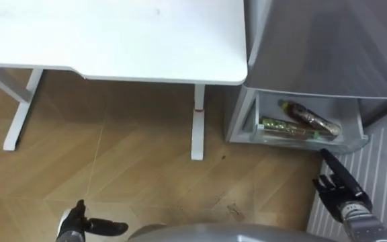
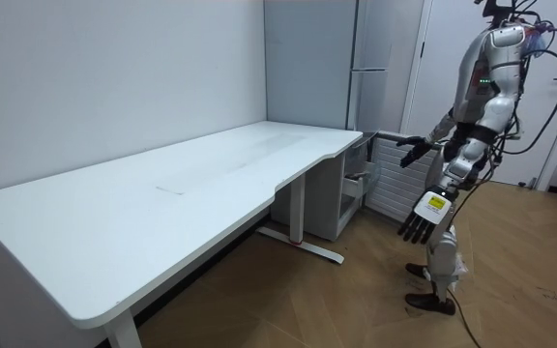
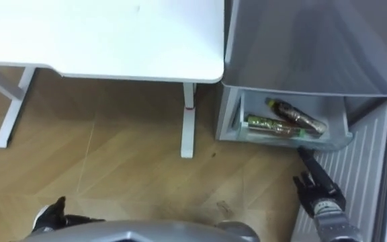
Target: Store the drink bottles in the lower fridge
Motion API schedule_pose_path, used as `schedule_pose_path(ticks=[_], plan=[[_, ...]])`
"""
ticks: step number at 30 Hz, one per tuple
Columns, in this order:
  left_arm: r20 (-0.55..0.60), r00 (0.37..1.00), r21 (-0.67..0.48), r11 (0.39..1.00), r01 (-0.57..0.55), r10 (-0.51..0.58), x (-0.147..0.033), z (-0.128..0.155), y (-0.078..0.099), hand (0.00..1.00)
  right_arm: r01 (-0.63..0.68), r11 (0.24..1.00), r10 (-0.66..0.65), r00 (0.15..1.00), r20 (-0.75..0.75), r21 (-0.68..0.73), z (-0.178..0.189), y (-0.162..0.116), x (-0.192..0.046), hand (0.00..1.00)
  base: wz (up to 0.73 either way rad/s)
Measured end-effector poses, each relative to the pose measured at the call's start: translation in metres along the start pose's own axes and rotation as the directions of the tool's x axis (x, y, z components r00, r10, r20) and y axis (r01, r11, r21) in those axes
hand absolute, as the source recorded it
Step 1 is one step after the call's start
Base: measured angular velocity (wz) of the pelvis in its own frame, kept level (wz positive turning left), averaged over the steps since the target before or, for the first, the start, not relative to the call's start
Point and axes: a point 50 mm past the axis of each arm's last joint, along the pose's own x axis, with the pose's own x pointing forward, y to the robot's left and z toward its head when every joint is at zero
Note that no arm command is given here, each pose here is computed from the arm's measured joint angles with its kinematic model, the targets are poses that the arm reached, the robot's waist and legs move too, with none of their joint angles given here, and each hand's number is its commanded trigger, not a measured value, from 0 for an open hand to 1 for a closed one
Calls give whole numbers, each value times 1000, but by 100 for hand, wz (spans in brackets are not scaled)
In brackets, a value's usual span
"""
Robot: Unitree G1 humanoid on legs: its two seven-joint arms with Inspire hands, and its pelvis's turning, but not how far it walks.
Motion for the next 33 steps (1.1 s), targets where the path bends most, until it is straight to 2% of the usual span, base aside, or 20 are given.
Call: schedule_pose_path(ticks=[7, 14, 20, 27, 33], plan=[[-19, 1000, 1, 1000, 5, -5, -2, -7, -1, 0, -4, 1000, 4, 1000, -31, -7, -12, 2, 0, 0, -4], [-58, 998, -6, 1000, 10, -10, -7, -23, -4, 0, 39, 995, -35, 998, -45, 89, -26, -13, -6, 0, 0], [-63, 998, -8, 1000, 9, -10, -7, -25, -6, 0, 51, 993, -46, 998, -51, 106, -30, -13, -6, 0, -2], [-78, 997, -18, 1000, 5, -6, -7, -25, -15, 0, 166, 944, -156, 986, -58, 285, -41, -29, -12, 0, -1], [-96, 995, -18, 1000, 10, -11, -8, -27, -17, 0, 240, 925, -221, 970, -96, 295, -51, -34, -16, 0, -6]])
